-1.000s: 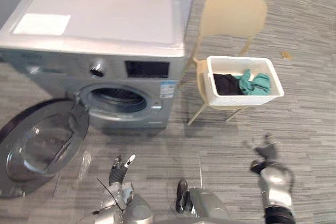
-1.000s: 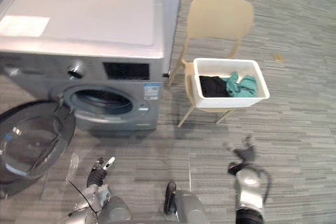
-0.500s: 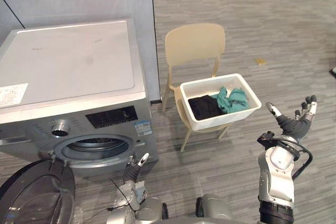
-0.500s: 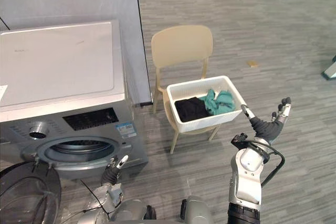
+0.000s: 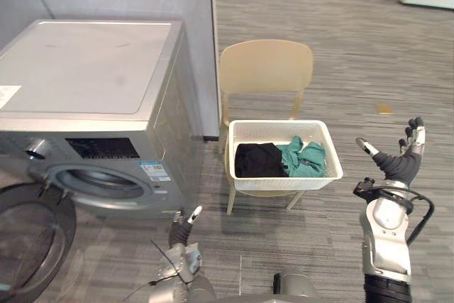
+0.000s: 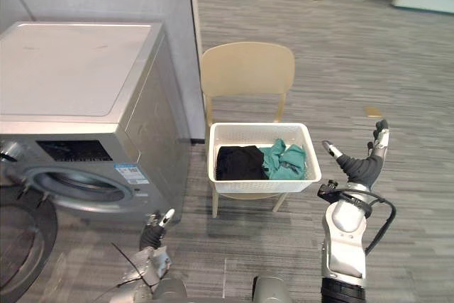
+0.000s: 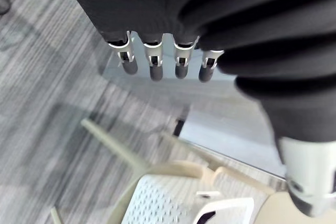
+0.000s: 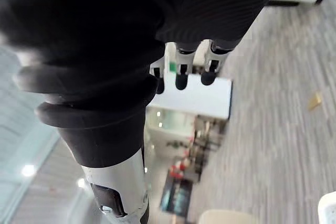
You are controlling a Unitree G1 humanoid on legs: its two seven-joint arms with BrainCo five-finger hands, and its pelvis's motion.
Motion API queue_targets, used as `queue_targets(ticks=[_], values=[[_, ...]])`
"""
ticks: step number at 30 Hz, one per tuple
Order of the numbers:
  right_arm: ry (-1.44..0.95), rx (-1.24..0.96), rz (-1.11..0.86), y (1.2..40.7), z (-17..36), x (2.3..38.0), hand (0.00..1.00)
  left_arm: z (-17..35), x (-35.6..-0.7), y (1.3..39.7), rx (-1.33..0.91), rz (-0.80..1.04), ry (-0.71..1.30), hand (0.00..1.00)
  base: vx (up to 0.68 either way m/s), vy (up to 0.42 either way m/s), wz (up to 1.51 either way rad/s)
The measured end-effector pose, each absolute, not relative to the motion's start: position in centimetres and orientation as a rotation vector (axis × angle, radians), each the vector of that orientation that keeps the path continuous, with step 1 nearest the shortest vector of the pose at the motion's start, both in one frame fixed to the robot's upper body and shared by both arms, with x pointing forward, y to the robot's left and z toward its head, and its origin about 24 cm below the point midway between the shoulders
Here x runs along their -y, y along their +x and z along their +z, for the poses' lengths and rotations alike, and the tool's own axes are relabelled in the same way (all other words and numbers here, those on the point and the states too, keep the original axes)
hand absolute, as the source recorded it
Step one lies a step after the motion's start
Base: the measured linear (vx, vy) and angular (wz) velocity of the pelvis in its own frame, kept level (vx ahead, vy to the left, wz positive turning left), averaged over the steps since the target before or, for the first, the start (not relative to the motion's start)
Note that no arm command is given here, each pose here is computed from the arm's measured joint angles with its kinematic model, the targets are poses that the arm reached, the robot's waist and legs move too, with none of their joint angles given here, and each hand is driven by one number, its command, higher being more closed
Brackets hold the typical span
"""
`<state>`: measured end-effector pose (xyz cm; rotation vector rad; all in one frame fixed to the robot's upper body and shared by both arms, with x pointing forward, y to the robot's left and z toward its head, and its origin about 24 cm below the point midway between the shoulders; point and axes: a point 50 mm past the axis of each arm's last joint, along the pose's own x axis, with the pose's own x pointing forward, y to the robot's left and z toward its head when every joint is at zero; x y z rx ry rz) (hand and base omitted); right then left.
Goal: Pick up the laundry basket with both hands and put the clothes into the washing machine.
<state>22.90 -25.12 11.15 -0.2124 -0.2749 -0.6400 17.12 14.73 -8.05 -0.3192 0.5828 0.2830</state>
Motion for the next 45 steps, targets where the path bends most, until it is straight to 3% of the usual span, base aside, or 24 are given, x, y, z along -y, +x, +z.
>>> queue_targets(ticks=[5, 14, 26, 31, 45], values=[[-0.315, 0.175, -0.662, 23.1, 9.8, 28.3, 0.0, -8.4, -14.6, 17.2, -0.593, 0.266, -0.299, 0.0, 0.02, -0.227, 1.43], [-0.467, -0.046, -0.532, 27.6, 6.6, 29.5, 0.0, -10.1, -15.5, 15.0, -0.677, 0.151, -0.173, 0.0, -0.01, 0.145, 0.26], [-0.654, -0.097, -0.465, 34.6, 12.2, 31.7, 0.0, -8.5, -15.9, 17.1, -0.573, 0.115, -0.18, 0.0, -0.01, 0.057, 0.07], [-0.671, -0.09, -0.541, 35.3, 15.3, 33.9, 0.0, -7.3, -15.7, 18.4, -0.502, 0.115, -0.215, 0.0, -0.05, 0.0, 0.03], [-0.608, -0.271, -0.647, 34.3, 14.8, 37.6, 0.0, -6.3, -14.6, 19.9, -0.45, 0.077, -0.212, 0.0, -0.03, -0.012, 0.11]])
